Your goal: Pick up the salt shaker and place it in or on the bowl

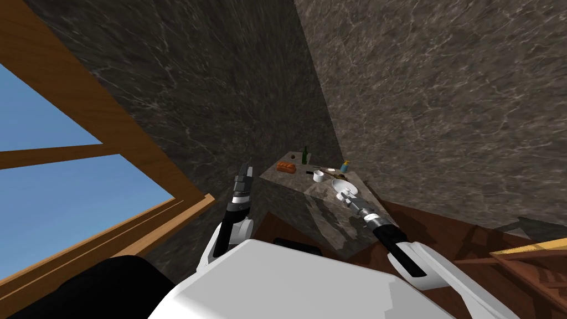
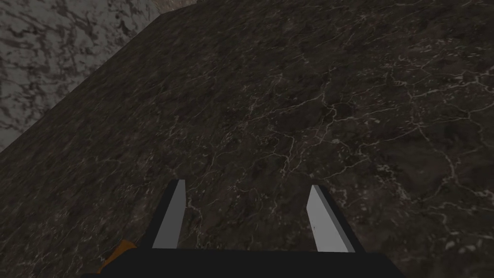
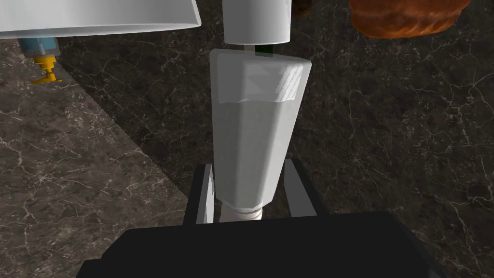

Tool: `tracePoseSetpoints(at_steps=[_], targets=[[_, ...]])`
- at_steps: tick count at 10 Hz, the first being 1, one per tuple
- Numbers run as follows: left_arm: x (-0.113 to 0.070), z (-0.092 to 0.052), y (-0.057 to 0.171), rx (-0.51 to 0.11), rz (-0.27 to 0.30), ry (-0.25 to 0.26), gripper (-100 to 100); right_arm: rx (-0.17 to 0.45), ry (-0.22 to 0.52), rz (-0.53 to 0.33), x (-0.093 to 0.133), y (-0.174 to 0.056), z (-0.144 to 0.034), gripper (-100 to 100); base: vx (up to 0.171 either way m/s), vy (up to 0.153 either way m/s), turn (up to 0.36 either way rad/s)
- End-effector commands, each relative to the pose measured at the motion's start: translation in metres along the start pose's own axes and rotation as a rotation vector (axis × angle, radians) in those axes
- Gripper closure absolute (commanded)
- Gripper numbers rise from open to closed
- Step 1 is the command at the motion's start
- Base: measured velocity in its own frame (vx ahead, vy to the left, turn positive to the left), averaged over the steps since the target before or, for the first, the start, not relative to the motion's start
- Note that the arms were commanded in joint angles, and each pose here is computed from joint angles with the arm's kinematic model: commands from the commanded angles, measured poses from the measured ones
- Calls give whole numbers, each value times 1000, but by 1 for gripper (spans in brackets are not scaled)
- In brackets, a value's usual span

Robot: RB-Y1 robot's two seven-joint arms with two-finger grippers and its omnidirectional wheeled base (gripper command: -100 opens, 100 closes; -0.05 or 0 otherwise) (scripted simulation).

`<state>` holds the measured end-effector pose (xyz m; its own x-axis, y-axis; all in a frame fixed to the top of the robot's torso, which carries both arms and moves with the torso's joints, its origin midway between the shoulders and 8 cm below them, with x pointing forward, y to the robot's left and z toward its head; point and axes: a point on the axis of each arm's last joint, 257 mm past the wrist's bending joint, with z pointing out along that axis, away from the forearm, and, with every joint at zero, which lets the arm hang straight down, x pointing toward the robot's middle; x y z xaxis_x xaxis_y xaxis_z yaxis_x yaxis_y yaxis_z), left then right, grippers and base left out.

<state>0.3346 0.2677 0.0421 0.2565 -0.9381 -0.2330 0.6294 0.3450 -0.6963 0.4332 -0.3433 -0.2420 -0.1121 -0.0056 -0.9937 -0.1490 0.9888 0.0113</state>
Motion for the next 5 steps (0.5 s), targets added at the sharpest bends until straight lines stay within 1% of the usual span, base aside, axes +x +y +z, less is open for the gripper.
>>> tracePoseSetpoints(at_steps=[1,2,5], targets=[[0,0,0,0,0,0,0,24,3,-21,-6,-14,3,100,119,-87,83],[0,0,0,0,0,0,0,49,4,-43,-15,-30,6,100,137,-132,122],[0,0,0,0,0,0,0,88,2,-81,-29,-54,10,100,153,-119,79]])
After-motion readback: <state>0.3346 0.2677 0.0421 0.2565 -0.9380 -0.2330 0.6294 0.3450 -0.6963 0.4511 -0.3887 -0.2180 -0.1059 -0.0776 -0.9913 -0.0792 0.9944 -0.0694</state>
